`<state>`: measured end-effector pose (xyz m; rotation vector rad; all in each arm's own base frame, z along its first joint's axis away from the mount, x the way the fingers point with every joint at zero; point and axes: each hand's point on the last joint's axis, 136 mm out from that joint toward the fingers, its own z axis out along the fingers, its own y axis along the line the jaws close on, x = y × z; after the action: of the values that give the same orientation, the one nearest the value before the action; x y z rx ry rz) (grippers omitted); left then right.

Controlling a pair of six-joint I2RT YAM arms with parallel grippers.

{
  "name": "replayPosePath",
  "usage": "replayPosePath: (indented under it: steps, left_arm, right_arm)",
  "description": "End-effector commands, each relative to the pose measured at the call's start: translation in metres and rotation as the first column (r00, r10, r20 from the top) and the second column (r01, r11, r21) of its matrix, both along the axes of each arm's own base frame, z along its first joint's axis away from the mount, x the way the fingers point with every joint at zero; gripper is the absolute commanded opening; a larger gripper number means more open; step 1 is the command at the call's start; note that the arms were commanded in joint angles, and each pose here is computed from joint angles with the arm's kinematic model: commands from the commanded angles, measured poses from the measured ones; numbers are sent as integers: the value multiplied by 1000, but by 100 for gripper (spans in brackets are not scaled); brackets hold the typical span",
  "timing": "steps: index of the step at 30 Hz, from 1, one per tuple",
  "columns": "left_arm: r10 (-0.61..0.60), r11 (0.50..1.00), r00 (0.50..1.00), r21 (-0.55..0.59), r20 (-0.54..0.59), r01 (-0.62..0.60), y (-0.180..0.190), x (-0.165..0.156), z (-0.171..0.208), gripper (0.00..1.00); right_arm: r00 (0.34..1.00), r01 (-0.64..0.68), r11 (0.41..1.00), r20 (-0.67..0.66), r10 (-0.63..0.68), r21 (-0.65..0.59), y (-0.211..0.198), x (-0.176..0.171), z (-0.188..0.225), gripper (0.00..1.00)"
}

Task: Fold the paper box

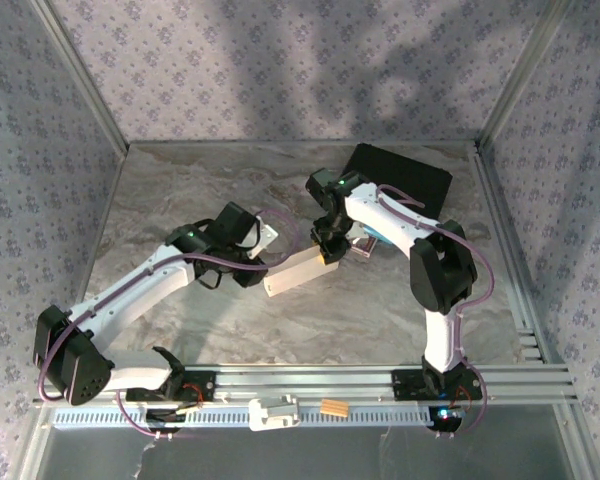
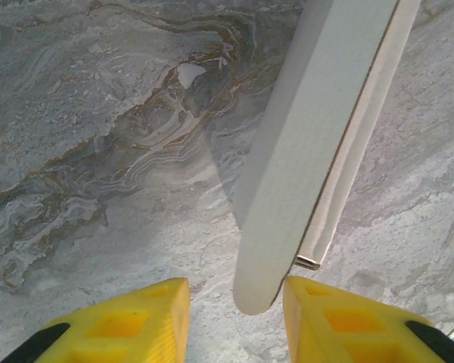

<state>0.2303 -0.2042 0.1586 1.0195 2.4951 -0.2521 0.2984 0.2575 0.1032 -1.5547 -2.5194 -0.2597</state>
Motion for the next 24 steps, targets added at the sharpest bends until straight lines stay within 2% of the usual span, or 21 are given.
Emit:
replayPosePath:
  steps: [1,6,12,16,24]
  left_arm:
    - [-18,1000,999,4,-32,18,-2,-3,-3,33]
    - [-14,1000,999,-14,-41,13,-7,-1,-2,24]
    - [36,999,997,-34,-68,-39,-9,0,3,21]
    - [86,995,989,-44,-119,-92,-10,-3,3,22]
    - [86,996,988,-13,-130,-89,7,-11,4,31]
  right_arm:
    - [1000,9,999,-30,-10,-31,-6,-2,-3,29]
    - [999,11,999,-33,-12,-31,-6,-3,-4,29]
    - [999,17,999,-40,-18,-30,-6,-4,-5,29]
    - [999,25,999,-42,-26,-28,-6,-3,-5,28]
    - [998,34,999,-44,-35,-22,-8,0,-5,28]
